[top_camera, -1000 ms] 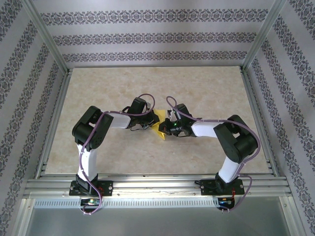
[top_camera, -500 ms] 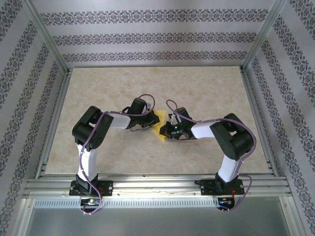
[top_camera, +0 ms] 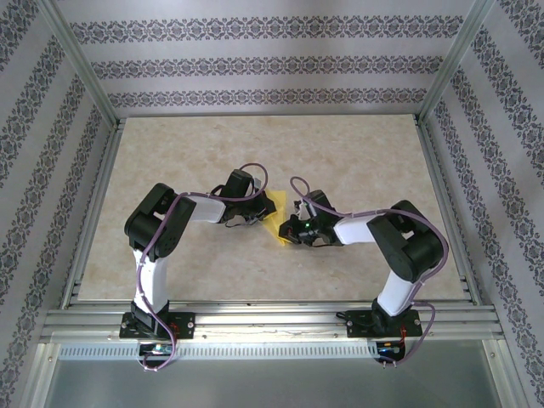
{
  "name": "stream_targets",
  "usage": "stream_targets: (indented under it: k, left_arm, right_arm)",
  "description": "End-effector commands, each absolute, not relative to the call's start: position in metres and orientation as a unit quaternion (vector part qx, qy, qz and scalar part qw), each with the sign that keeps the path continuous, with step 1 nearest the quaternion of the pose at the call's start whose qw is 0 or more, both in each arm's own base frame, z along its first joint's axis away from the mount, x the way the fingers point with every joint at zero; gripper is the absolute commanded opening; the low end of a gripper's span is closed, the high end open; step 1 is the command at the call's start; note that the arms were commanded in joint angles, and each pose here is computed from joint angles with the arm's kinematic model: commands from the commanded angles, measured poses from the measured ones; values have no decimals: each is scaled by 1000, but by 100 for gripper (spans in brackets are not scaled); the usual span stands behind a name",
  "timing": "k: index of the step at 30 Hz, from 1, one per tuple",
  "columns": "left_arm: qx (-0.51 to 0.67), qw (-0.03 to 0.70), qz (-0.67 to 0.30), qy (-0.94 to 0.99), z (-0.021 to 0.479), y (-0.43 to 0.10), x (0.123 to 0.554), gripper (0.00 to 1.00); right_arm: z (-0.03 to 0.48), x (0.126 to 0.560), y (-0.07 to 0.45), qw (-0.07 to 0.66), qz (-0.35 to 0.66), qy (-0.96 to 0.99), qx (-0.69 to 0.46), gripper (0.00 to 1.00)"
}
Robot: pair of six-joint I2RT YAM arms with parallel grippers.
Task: Fold a paper plane with a square sheet of paper (pick it up from the middle)
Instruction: Fourth fold the wing at the center of the table.
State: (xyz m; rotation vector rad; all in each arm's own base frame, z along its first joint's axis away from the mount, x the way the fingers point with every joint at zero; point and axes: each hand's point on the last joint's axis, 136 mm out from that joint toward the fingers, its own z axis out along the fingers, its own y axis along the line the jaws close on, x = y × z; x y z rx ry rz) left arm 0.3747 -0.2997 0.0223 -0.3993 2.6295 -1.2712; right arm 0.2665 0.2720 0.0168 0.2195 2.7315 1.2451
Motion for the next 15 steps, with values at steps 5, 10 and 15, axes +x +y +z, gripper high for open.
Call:
stream_targets:
  k: [5,10,15]
  left_arm:
    - [-162,74,-403,898,-9,-287,364,7]
    - [-166,73,-397,900,-12,-285,363,7]
    - [-167,70,-398,899,-13,-286,363,7]
  right_arm:
    - [0,229,264,19,389,919,61,0]
    - [-1,218,256,20,376,925,56,0]
    - [-6,206,250,10,360,932,40,0]
